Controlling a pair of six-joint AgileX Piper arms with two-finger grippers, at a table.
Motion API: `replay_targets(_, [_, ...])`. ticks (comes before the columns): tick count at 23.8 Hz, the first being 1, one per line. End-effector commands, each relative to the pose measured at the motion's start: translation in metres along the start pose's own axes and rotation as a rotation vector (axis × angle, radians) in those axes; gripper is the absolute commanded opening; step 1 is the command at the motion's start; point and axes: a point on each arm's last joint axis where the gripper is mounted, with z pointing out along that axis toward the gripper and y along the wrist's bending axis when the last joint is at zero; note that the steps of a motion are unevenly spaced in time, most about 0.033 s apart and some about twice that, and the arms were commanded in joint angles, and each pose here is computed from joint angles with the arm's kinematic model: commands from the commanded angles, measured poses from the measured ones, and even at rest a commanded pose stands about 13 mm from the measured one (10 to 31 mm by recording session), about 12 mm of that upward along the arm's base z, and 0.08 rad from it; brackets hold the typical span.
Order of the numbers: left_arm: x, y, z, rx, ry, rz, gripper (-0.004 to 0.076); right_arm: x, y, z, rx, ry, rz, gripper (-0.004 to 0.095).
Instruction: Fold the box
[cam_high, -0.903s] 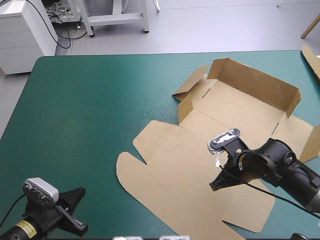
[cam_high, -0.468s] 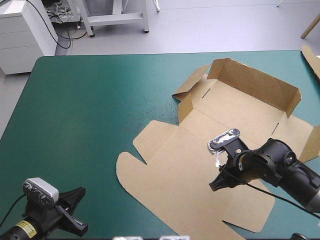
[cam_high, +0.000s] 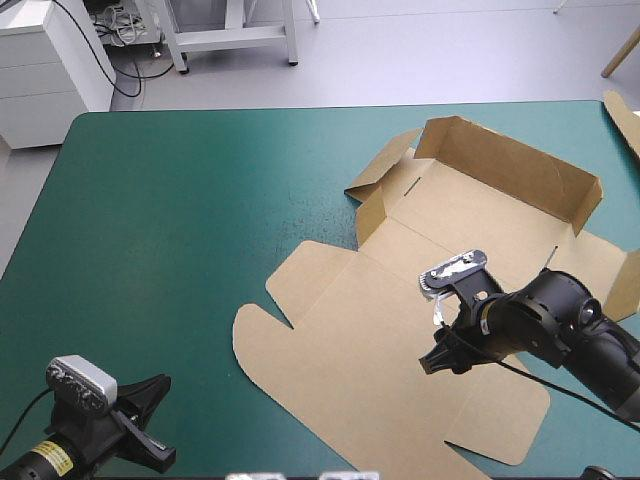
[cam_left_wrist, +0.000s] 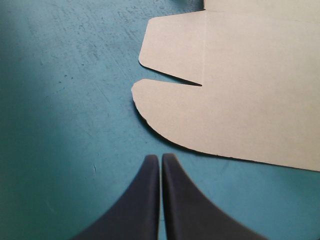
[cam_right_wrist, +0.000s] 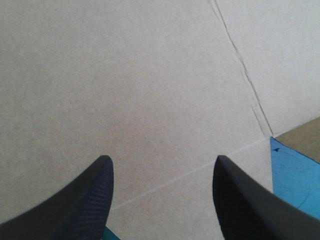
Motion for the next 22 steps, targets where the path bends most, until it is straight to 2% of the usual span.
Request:
replay_targets(1, [-0.013, -0.001, -0.004, 0.003, -0.085, -0.013, -0.0008, -0.014, -0.005, -0.029, 0.03, -0.106, 0.042, 0.0547])
replay_targets(5, [-0.013, -0.001, -0.004, 0.003, -0.085, -0.013, -0.0008, -0.026, -0.006, -0.056, 0.021, -0.206, 0.098, 0.0547])
replay_targets(9, [-0.013, -0.001, -0.004, 0.002, -0.085, -0.011, -0.0008, -0.031, -0.013, -0.07, 0.072, -0.268, 0.128, 0.0501])
replay_targets(12, [-0.013, -0.001, -0.004, 0.002, -0.085, -0.008, -0.0008, -0.032, -0.02, -0.071, 0.092, -0.272, 0.156, 0.0455])
replay_targets(16, [-0.013, -0.001, -0.004, 0.002, -0.085, -0.008, -0.0008, -0.03, -0.042, -0.07, 0.128, -0.257, 0.23, 0.0456])
replay_targets(22, [-0.013, -0.001, -0.004, 0.002, -0.085, -0.008, -0.0008, -0.018, -0.089, -0.072, 0.165, -0.241, 0.446, 0.0456])
